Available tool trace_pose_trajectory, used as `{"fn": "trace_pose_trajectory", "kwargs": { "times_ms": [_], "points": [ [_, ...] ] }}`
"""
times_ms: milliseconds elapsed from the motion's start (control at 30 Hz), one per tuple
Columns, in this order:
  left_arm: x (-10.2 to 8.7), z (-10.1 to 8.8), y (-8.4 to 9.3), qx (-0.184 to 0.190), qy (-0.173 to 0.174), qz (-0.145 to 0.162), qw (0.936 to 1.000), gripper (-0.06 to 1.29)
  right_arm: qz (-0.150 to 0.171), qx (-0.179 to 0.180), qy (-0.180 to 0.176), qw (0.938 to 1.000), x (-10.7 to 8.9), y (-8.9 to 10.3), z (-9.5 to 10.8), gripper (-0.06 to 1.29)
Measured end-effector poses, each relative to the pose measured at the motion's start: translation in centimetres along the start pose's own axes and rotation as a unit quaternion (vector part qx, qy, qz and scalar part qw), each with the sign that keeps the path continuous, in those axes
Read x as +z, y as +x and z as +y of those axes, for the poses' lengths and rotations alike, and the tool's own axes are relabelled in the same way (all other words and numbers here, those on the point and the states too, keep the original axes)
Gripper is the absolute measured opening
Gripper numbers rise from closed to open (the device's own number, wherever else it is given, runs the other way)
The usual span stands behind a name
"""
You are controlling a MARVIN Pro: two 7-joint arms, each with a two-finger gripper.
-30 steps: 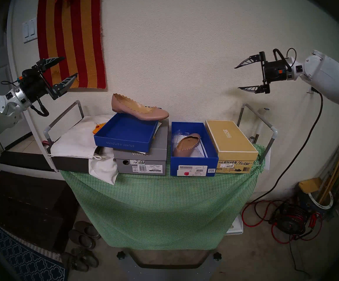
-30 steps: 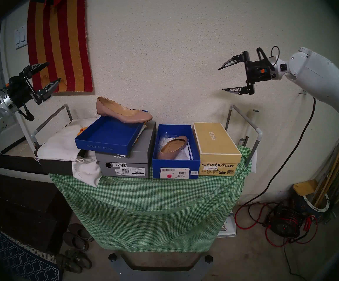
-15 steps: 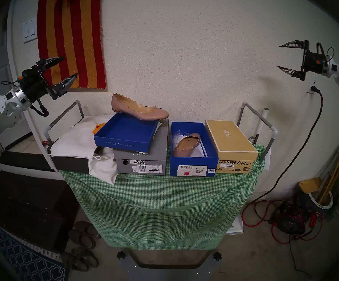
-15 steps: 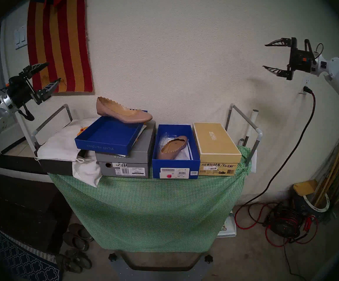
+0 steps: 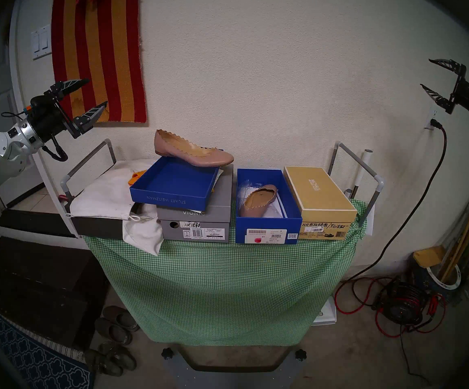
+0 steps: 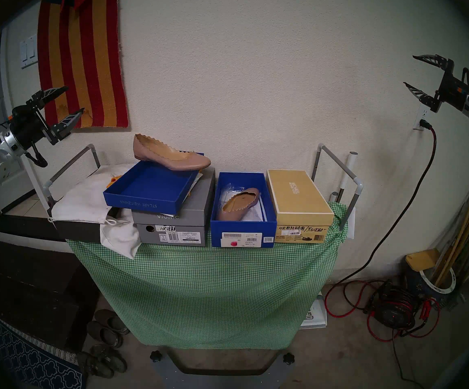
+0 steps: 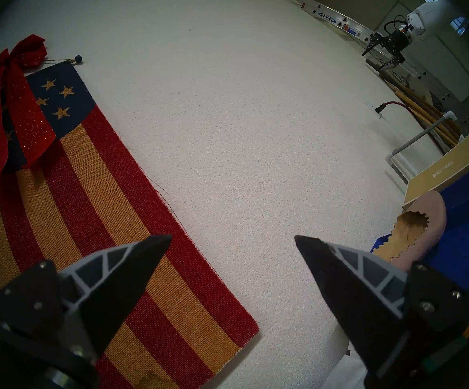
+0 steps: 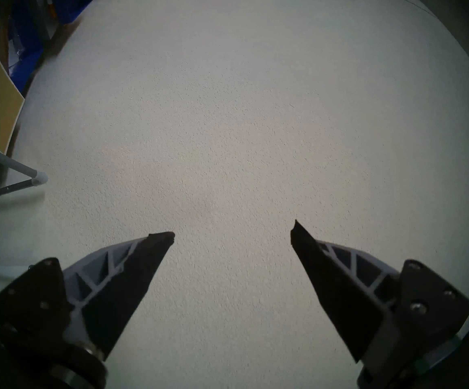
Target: Put shoes into shoe box
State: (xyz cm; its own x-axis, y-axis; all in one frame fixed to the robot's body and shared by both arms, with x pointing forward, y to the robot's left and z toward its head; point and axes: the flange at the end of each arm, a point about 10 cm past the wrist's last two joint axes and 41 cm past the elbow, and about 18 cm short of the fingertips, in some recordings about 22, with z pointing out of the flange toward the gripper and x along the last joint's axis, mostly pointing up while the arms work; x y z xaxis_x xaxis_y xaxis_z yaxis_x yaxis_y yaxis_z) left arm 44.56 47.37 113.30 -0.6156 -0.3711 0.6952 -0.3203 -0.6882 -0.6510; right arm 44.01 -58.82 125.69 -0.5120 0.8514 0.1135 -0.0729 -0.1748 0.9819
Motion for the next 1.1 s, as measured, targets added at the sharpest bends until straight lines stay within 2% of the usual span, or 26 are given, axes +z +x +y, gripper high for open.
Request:
{"fn": "trace_pose_trajectory", "kwargs": {
  "times_ms": [167, 467, 933, 1100],
  "points": [
    [0.0, 0.0, 0.0, 0.0, 0.0, 0.0, 1.0, 1.25, 0.014, 0.018, 0.003, 0.9997, -0.4, 0.4, -1.9, 1.17],
    [0.0, 0.0, 0.0, 0.0, 0.0, 0.0, 1.0, 1.25, 0.069, 0.042, 0.007, 0.9967, 1.4, 3.1, -4.2, 1.17],
    [0.0, 0.0, 0.0, 0.001, -0.002, 0.0, 1.0, 1.25, 0.153, 0.064, -0.001, 0.9861, 3.5, 8.3, -5.8, 1.17],
    [1.2, 0.2, 0.7, 0.014, -0.029, 0.005, 0.9995, 1.25, 0.183, 0.073, 0.0, 0.9805, 3.9, 10.4, -6.5, 1.17]
  ]
}}
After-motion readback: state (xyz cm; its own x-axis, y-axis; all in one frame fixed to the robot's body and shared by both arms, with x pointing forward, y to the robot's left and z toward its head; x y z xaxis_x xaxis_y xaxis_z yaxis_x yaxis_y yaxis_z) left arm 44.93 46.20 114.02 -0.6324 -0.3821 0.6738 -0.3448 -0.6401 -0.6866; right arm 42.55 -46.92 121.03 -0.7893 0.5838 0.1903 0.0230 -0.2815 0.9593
